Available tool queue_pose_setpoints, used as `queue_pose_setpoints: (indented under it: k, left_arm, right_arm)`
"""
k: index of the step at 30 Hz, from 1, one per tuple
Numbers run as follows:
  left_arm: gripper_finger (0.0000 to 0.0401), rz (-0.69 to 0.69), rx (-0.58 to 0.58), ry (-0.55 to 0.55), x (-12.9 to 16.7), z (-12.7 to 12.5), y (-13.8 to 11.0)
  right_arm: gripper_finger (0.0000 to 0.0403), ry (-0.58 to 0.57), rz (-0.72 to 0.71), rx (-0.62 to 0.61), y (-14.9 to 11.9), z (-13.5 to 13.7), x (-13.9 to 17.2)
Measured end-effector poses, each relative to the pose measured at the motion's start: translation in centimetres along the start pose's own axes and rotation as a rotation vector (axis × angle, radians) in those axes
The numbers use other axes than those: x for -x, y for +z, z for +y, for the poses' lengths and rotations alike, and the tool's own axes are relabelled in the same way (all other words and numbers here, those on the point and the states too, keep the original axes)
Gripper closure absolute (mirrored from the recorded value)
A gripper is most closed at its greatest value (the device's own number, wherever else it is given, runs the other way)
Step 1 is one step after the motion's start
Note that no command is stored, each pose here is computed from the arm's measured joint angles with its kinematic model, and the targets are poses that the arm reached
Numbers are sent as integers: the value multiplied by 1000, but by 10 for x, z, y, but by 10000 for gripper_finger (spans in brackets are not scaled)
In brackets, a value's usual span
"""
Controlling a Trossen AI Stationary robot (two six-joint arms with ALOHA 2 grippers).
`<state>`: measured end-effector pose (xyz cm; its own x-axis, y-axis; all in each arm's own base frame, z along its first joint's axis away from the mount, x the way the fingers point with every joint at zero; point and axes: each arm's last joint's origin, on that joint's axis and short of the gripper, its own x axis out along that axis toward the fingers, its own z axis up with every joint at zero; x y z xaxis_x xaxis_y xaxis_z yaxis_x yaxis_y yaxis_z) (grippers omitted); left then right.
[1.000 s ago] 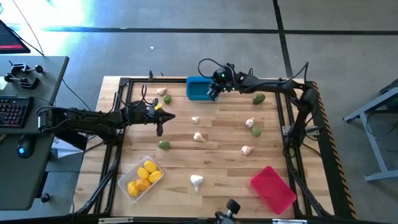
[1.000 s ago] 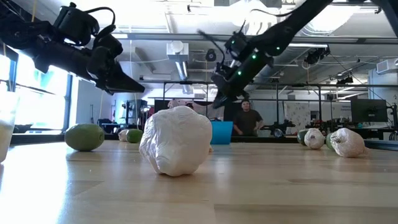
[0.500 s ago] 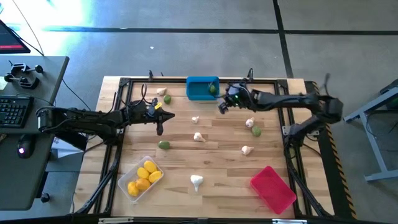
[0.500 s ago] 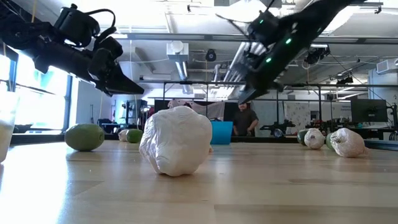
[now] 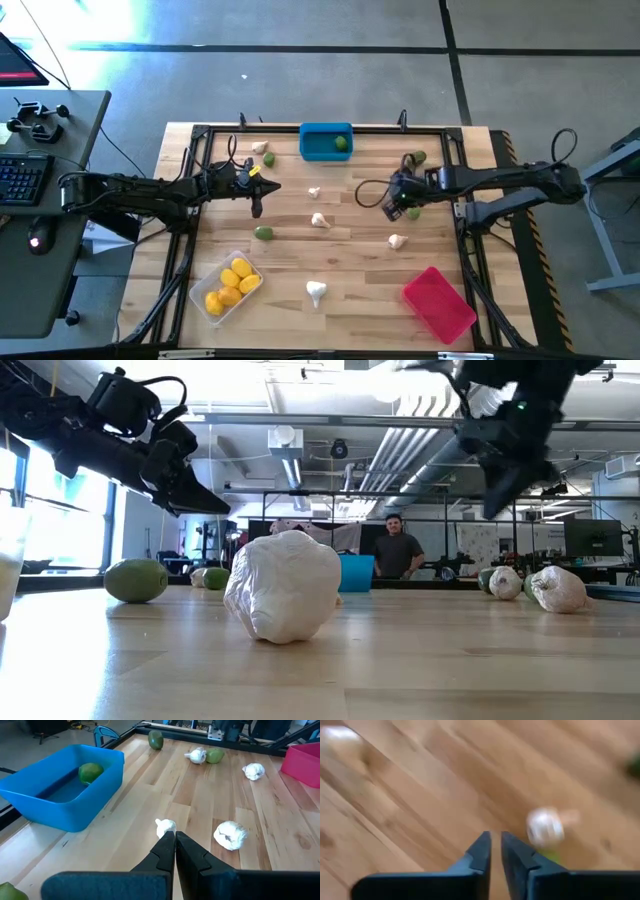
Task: Sort produce into baskets
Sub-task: Put the lime into the blue bin
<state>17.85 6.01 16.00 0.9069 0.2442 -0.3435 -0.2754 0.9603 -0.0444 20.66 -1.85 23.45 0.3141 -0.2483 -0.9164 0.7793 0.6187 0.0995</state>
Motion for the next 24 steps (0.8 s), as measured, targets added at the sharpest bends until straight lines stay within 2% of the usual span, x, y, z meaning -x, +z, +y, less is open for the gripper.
queue_pose_setpoints:
  k: [7,12,16,24]
  left_arm:
    - [401,1,20,-5,0,0,0]
    - [401,-4,19,-11,0,0,0]
    - [401,1,11,-36,0,-1,0]
    - [401,1,9,-36,0,-1,0]
  right_arm:
    - [242,-136,148,-125,-10,-5,-11]
    - [174,-186,211,-97,-6,-6,-26]
    - [155,-221,241,-77,0,-11,-36]
    - [153,-231,371,-43,9,-24,-54]
